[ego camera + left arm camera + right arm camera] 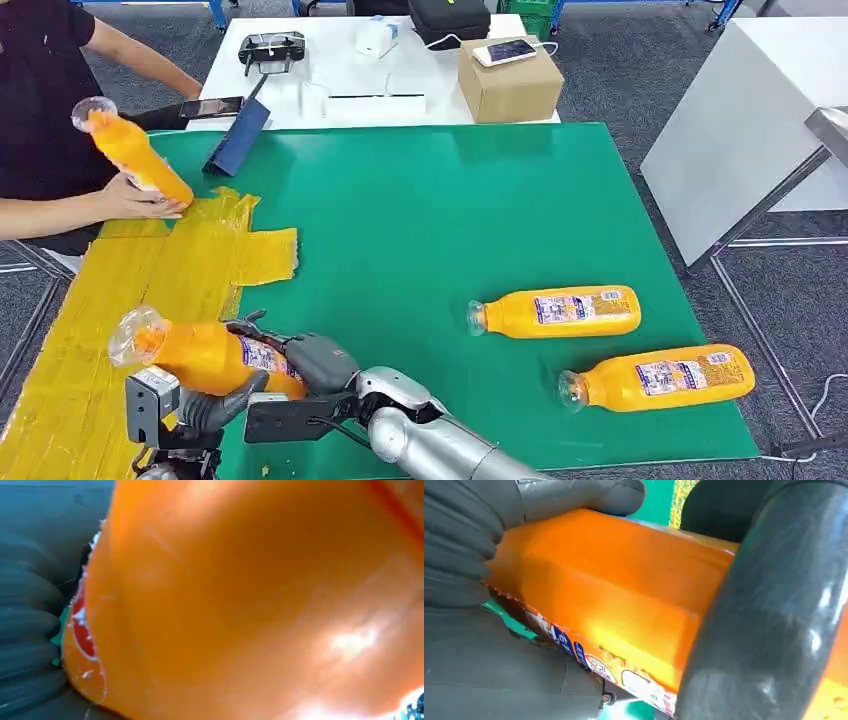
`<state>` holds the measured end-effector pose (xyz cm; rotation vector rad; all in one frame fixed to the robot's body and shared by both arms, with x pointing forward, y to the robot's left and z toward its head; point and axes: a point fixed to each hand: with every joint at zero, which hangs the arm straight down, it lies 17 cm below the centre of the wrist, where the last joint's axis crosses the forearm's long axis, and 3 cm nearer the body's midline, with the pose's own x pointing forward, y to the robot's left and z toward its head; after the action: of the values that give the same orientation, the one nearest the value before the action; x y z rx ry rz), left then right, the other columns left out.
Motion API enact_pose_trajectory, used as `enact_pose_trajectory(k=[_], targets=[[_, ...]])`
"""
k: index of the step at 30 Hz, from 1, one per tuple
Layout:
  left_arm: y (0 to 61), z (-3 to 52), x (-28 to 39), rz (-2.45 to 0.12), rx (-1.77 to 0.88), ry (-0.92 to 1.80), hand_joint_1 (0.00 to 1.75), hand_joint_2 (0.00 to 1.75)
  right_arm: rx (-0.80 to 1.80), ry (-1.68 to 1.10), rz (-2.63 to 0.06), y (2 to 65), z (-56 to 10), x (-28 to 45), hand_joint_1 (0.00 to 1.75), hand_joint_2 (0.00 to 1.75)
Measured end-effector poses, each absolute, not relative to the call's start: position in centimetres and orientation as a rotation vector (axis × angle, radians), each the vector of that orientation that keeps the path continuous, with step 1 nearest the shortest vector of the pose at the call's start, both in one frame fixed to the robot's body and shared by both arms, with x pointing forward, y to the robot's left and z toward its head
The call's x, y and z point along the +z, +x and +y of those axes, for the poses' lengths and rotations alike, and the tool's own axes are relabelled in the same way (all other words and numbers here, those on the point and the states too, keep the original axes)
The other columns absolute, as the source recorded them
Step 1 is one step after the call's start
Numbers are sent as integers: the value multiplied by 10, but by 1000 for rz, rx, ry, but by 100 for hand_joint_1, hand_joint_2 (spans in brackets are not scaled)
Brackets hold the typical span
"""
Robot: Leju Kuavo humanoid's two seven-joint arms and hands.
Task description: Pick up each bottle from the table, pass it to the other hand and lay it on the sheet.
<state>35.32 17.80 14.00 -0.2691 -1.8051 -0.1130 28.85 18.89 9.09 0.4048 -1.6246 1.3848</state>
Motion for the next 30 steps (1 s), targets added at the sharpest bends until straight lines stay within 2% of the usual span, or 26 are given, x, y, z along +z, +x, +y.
enact_pose_trajectory(k=[3,4,5,6,8,9,12,18,27,30], targets=[[353,178,140,-1805,-106,-272,175,175,1388,401,-1625,289,188,90,168,175],[353,178,140,-1807,-106,-273,175,175,1388,399,-1625,289,188,90,124,175],[353,178,140,-1808,-105,-274,175,175,1389,397,-1625,289,188,89,7,175],[353,178,141,-1809,-105,-275,175,175,1391,395,-1626,290,188,89,0,175],[353,180,141,-1812,-102,-272,175,175,1394,376,-1630,290,187,87,0,175],[353,180,141,-1813,-99,-271,175,175,1393,364,-1631,291,186,86,0,0],[356,185,140,-1818,-115,-217,175,175,1371,328,-1635,294,183,82,0,0],[369,205,153,-1893,-245,125,175,175,1250,264,-1680,299,159,89,0,0],[379,229,171,-1941,-233,234,175,175,1148,251,-1712,296,131,100,0,0],[380,246,176,-1956,-266,411,175,175,1093,225,-1749,303,115,109,0,0]])
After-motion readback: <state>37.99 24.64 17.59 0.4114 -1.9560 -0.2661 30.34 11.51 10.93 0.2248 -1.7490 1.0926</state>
